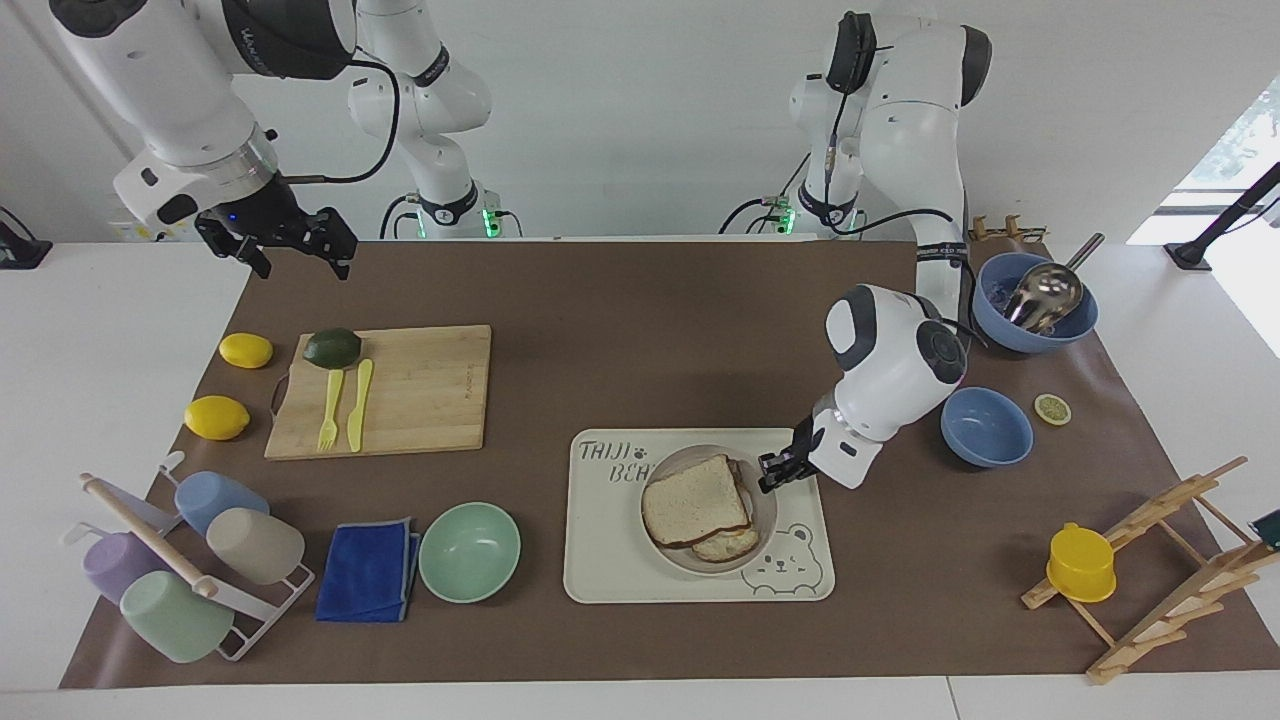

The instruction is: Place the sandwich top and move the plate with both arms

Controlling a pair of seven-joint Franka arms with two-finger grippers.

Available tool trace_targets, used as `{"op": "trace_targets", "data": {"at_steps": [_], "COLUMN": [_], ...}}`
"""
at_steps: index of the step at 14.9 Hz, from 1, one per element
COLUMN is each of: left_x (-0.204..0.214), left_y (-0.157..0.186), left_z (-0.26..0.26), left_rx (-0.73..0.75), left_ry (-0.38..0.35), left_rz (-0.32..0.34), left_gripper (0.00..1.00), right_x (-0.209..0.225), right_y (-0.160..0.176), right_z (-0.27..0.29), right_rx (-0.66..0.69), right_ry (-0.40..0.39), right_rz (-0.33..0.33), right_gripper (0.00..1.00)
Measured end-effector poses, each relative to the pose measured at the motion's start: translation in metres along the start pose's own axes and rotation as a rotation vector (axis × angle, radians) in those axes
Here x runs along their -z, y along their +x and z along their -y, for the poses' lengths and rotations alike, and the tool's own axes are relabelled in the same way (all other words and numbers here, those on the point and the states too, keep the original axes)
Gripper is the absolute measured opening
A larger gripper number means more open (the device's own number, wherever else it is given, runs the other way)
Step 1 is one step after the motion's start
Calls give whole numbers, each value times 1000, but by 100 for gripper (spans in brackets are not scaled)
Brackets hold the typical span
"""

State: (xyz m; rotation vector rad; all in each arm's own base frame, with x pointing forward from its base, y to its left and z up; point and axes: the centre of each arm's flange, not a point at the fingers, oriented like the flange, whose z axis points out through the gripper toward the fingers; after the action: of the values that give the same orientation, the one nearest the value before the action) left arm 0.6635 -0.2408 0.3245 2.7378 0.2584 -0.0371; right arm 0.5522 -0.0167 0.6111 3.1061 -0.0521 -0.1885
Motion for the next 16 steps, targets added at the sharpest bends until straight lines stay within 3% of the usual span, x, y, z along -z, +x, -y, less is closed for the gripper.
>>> {"op": "trace_targets", "data": {"at_steps": [2,3,8,11,13,16], "left_x": [-2,-2,4,32,75,159], "left_y": [0,0,4,14,19,9], "left_z": [2,3,8,18,33,57], "left_rx": [-21,-29,-41,-31,-30,-54], "left_ry": [3,4,5,0,27,132], "left_rz": [3,3,-8,-39,-46,-51], "left_gripper": [5,11,62,96,100,100], "right_x": [0,0,0,0,0,0], "right_y": [0,0,0,0,0,0], "right_z": [0,0,0,0,0,6], "right_rx": [0,0,0,0,0,10], "right_ry": [-1,-1,-2,-2,-2,-3], "right_rz": [0,0,1,1,2,2], "right_gripper": [100,100,100,100,100,100]}}
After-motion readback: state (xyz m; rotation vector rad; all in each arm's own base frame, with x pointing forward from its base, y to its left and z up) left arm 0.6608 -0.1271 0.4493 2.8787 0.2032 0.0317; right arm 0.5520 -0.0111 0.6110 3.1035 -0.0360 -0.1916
